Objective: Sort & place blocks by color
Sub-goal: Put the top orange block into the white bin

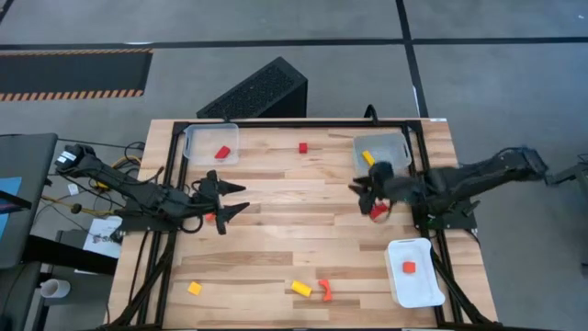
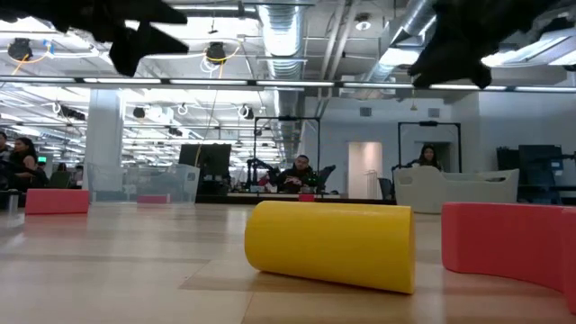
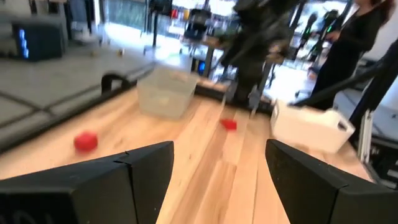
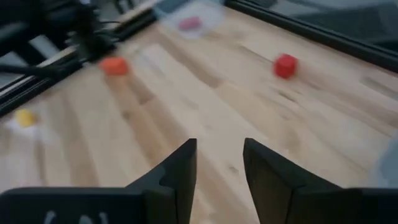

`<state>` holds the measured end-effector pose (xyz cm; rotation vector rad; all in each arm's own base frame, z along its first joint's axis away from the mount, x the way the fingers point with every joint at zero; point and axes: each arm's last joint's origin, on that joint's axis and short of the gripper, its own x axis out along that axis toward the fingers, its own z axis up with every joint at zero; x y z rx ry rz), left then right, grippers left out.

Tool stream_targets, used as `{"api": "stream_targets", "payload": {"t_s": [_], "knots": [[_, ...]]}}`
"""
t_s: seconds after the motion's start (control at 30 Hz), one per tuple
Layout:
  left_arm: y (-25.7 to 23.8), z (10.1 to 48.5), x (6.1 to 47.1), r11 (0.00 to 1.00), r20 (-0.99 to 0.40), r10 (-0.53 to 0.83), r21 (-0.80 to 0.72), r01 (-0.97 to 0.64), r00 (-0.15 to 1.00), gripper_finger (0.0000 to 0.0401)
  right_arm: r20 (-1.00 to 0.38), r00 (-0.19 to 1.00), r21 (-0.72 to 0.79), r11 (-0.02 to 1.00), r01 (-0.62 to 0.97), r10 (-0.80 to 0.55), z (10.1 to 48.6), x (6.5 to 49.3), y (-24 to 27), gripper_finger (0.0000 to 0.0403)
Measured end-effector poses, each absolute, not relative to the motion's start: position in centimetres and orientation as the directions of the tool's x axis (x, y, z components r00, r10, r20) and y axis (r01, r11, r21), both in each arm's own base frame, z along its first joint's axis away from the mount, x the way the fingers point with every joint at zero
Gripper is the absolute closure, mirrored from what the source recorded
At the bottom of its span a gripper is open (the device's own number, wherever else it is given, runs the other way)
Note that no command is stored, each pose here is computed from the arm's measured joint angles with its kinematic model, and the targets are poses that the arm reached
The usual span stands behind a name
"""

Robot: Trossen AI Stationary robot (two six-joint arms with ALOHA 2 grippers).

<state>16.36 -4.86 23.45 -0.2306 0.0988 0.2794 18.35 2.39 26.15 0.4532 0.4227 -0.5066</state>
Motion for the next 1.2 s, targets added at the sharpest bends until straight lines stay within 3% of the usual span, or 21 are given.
{"api": "stream_targets", "payload": {"t_s": [0.17,0.33,0.6,0.93,1.2], "knots": [[-4.8,22.3,16.1,0.922,-0.265,0.25,-0.229,-0.313,0.931,0.0156,-0.412,0.855,0.272,0.853,0.445,-0.315,25.8,19.2,6.6,0.0264],[-5.0,23.7,16.4,0.895,-0.453,0.267,-0.211,-0.393,0.851,0.0156,-0.374,0.878,0.214,0.893,0.395,-0.299,25.1,19.6,9.3,0.0278],[-5.5,25.9,17.5,0.862,-0.739,0.356,0.022,-0.507,0.572,0.0156,-0.366,0.877,0.178,0.901,0.395,-0.312,24.6,19.5,10.3,0.0284],[-6.5,23.1,18.9,0.862,-0.902,0.307,0.13,-0.49,0.302,0.0156,-0.336,0.905,0.22,0.913,0.345,-0.261,25.5,18.5,10.9,0.0285],[-5.8,22.9,17.3,0.832,-0.91,0.389,0.28,-0.479,0.143,0.0156,-0.33,0.909,0.229,0.913,0.338,-0.254,25.6,18.5,11.0,0.0285]]}}
